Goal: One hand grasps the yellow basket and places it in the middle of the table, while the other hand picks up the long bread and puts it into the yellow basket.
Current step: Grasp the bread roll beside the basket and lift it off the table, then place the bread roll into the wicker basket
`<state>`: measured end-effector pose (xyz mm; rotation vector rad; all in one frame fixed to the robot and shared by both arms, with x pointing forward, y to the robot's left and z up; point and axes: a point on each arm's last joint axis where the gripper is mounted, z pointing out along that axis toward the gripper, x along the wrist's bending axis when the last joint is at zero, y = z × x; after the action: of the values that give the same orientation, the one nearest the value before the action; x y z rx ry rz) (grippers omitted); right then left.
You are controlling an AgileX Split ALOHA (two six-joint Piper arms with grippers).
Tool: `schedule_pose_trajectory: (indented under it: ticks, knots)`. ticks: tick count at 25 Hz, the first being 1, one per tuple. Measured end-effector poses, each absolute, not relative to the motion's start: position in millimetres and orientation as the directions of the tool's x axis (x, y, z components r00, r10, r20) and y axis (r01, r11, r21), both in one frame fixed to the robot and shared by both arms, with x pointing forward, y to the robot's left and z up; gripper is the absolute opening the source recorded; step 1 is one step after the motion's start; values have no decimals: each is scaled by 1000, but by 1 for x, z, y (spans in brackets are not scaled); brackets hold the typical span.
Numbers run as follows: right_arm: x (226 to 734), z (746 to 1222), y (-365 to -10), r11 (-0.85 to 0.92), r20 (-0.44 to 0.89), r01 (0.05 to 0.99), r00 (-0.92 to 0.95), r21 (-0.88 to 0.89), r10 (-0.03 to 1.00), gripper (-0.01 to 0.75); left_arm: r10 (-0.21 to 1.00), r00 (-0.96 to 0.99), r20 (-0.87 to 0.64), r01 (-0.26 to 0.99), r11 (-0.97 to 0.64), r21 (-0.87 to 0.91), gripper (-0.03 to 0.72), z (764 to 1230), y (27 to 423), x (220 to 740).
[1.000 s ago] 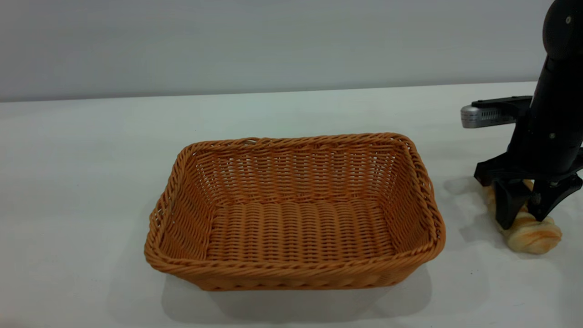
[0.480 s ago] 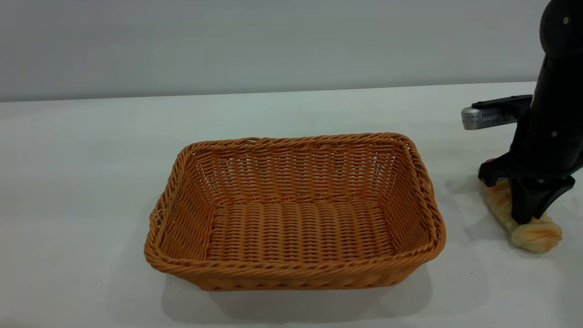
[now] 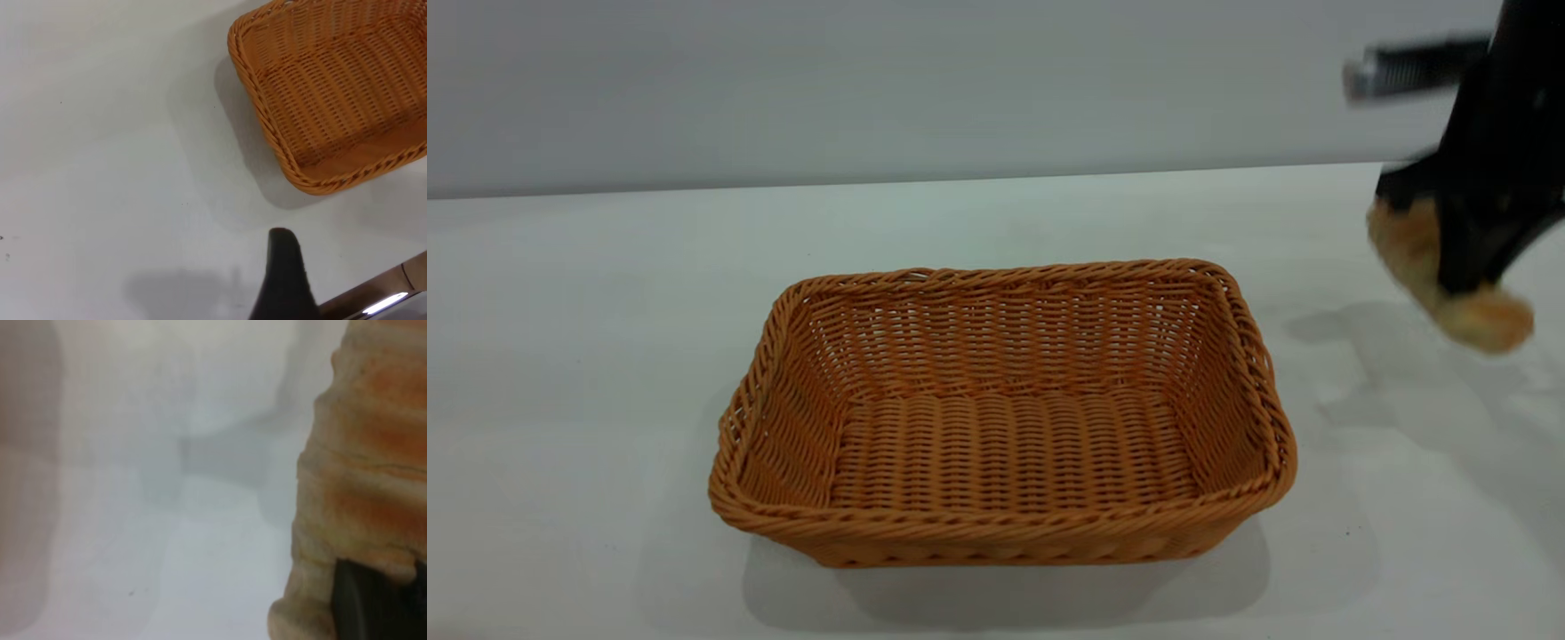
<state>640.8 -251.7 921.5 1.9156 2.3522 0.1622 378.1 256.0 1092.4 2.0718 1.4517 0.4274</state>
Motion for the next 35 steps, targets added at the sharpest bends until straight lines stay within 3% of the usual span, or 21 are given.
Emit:
schedule_pose_trajectory:
  ticks: [7, 12, 22, 35]
  knots:
    - [623, 994, -229, 238, 6, 924, -251, 298, 968, 34, 933, 355, -54, 750, -251, 612, 584, 1092, 257, 378]
    - [608, 1005, -179, 341, 63, 882, -380, 326, 923, 34, 938, 343, -60, 755, -237, 611, 584, 1092, 257, 378]
    - [591, 969, -97, 497, 106, 801, -556, 334, 825, 34, 943, 324, -75, 764, -213, 609, 584, 1092, 257, 378]
    - [595, 906, -82, 525, 193, 814, -573, 248, 796, 51, 944, 321, -77, 765, -210, 609, 584, 1092, 257, 378]
